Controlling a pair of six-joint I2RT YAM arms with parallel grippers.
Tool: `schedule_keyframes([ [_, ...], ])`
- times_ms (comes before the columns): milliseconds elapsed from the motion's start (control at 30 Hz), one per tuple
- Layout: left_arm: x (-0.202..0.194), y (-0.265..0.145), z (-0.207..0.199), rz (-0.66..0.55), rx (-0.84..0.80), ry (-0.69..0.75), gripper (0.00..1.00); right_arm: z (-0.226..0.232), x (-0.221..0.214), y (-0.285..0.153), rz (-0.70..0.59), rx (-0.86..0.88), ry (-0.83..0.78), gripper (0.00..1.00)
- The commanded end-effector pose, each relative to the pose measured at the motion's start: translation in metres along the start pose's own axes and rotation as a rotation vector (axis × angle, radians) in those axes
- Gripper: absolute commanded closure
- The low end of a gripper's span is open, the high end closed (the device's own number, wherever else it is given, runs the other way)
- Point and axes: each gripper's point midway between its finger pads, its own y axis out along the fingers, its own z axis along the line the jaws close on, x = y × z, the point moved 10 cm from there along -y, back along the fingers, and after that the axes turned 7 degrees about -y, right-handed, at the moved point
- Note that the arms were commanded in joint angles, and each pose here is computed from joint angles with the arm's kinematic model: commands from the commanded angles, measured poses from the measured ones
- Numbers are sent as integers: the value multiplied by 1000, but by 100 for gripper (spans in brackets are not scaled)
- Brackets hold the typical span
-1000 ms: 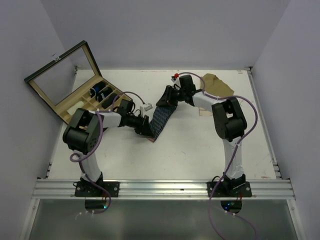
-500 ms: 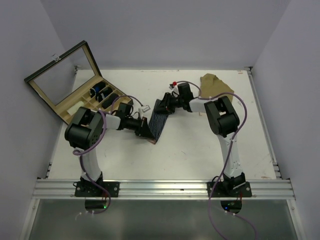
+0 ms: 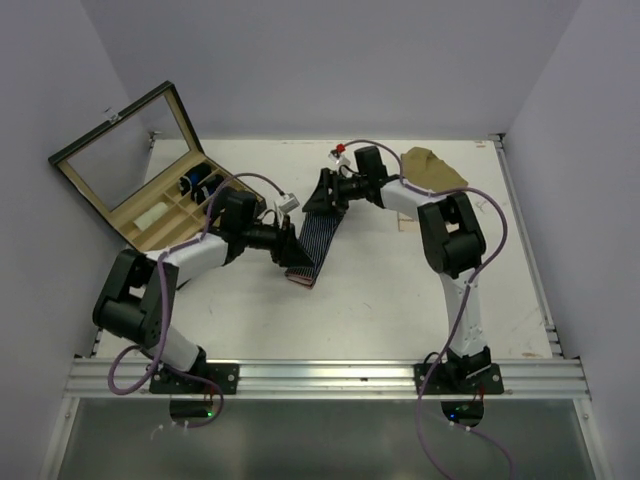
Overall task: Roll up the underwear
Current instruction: Fold the underwear
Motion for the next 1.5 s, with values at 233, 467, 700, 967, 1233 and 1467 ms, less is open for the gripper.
schedule_keyframes([
  [233,28,19,20,-65,-47,6,51,50,-8,1,-67,157,122,33],
  [467,5,41,64,-58,-25,-118,52,9,-46,30,-23,136,295,35],
  [700,-27,52,85,-11,-13,-297,53,-31,-80,46,37,77,374,37],
  [967,22,35,32,-73,-97,-83,44,9,-45,26,70,120,123,34],
  [1233,41,9,-20,-75,-112,79,42,70,-23,-17,51,90,-55,31],
  [1467,1,16,-2,-34,-118,-33,45,50,-56,-9,110,103,52,31],
])
